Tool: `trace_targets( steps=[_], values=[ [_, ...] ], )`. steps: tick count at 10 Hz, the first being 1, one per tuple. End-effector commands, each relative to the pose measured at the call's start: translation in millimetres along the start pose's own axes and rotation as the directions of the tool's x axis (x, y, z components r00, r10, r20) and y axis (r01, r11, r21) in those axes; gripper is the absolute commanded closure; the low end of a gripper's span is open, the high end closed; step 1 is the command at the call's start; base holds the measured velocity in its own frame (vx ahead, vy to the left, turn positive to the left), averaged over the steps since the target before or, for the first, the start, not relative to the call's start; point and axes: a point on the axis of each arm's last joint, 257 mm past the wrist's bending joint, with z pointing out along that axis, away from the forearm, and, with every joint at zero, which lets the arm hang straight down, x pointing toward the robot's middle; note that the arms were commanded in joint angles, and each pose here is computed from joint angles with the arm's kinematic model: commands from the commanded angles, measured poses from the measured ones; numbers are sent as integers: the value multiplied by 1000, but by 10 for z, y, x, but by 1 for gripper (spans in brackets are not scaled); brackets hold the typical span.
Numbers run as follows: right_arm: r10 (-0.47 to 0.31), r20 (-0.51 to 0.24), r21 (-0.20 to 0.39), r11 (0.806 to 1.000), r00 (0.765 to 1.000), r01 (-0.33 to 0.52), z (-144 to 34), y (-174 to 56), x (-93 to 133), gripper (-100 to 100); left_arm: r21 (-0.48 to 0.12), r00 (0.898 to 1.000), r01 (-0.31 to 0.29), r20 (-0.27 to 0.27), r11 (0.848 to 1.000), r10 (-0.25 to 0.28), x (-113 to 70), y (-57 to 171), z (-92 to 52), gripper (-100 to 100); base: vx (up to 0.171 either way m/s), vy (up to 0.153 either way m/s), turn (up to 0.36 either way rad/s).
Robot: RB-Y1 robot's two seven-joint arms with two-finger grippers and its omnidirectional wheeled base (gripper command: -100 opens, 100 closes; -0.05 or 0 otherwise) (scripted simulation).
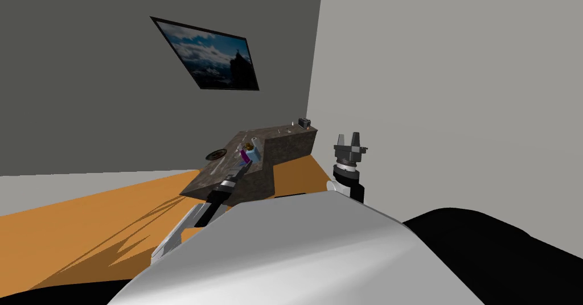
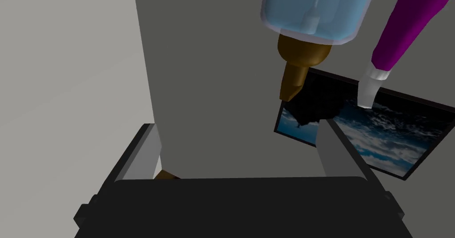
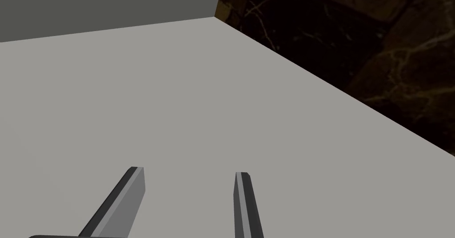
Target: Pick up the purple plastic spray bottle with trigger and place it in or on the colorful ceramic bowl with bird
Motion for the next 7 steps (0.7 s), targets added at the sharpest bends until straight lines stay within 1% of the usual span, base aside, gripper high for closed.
trace_targets(
  steps=[1, 5, 6, 7],
  values=[
    [0, 0, 0, 1000, 1000, 0, 0, 0, 0, 0, 6, 999, -34, -32, 999, 34, 117, 77, 1, -100, 37, 118, -66],
    [0, 0, 0, 1000, 1000, 0, 0, 0, 0, 0, 25, 992, -87, -91, 996, 89, 328, 206, 2, -100, 46, 106, -48],
    [0, 0, 0, 1000, 1000, 0, 0, 0, 0, 0, 35, 988, -101, -112, 994, 105, 404, 252, 5, -100, 75, 155, -55],
    [0, 0, 0, 1000, 1000, 0, 0, 0, 0, 0, 39, 987, -106, -120, 994, 110, 435, 270, 7, -100, 74, 137, -46]
  ],
)
